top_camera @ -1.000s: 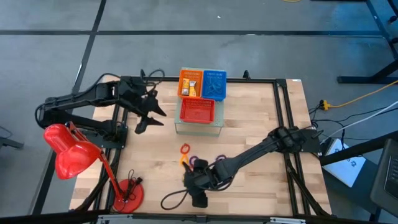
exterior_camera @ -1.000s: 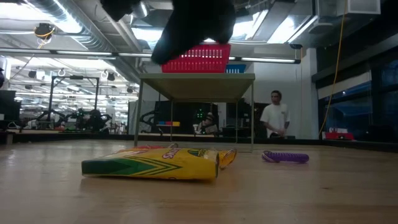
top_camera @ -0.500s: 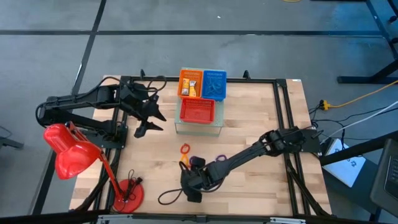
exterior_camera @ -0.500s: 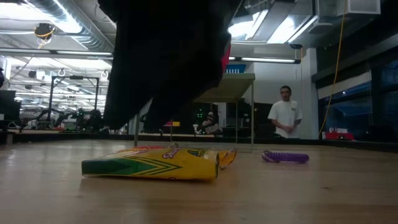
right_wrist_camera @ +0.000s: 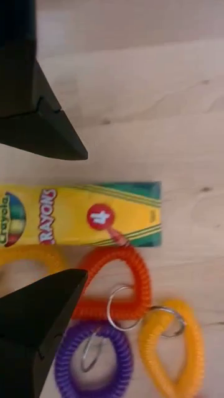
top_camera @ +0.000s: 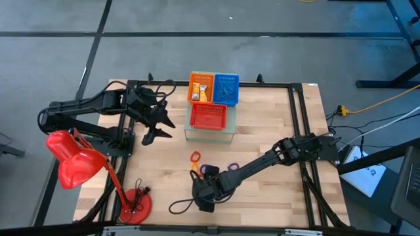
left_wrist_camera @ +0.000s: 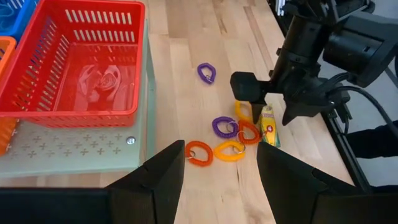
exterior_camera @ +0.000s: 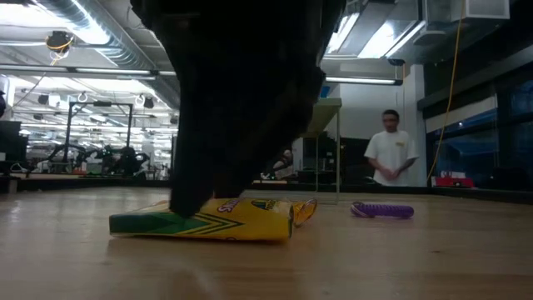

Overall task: Pick & Place Office Desk Supplies
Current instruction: Put the yellow crayon box into the orange bin

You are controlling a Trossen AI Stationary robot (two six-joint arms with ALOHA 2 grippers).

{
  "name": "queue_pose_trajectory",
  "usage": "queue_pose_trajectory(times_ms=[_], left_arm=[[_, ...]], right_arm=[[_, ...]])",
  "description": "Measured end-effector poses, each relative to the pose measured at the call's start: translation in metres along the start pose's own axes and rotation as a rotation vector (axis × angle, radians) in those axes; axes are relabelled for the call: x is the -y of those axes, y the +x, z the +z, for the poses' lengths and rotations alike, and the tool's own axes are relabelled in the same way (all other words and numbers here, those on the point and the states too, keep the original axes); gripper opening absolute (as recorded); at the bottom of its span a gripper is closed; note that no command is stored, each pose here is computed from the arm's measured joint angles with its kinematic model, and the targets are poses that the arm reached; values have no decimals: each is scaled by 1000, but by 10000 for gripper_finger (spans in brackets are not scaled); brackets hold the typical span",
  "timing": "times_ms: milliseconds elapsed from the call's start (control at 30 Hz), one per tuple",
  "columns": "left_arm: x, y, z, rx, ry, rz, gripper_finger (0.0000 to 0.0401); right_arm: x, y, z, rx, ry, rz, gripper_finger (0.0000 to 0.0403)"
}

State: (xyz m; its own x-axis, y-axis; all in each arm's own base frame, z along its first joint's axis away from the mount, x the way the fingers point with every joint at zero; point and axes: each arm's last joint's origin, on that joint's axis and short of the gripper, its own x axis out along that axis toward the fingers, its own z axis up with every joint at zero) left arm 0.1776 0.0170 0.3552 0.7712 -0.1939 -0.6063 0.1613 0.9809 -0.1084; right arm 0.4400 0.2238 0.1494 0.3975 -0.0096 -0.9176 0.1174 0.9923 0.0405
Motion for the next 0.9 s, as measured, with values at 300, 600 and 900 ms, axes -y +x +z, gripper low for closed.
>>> queue_pose_trajectory(times_ms=[300,600,900], left_arm=[[0,0,0,0,-8,-1,199],[0,0,0,1,-6,-1,200],[0,0,0,1,-7,-1,201]], right_arm=[[-3,1,-2,-3,26,23,302],[-7,3,-3,19,19,22,302],[-9,13,-5,6,41,42,275]])
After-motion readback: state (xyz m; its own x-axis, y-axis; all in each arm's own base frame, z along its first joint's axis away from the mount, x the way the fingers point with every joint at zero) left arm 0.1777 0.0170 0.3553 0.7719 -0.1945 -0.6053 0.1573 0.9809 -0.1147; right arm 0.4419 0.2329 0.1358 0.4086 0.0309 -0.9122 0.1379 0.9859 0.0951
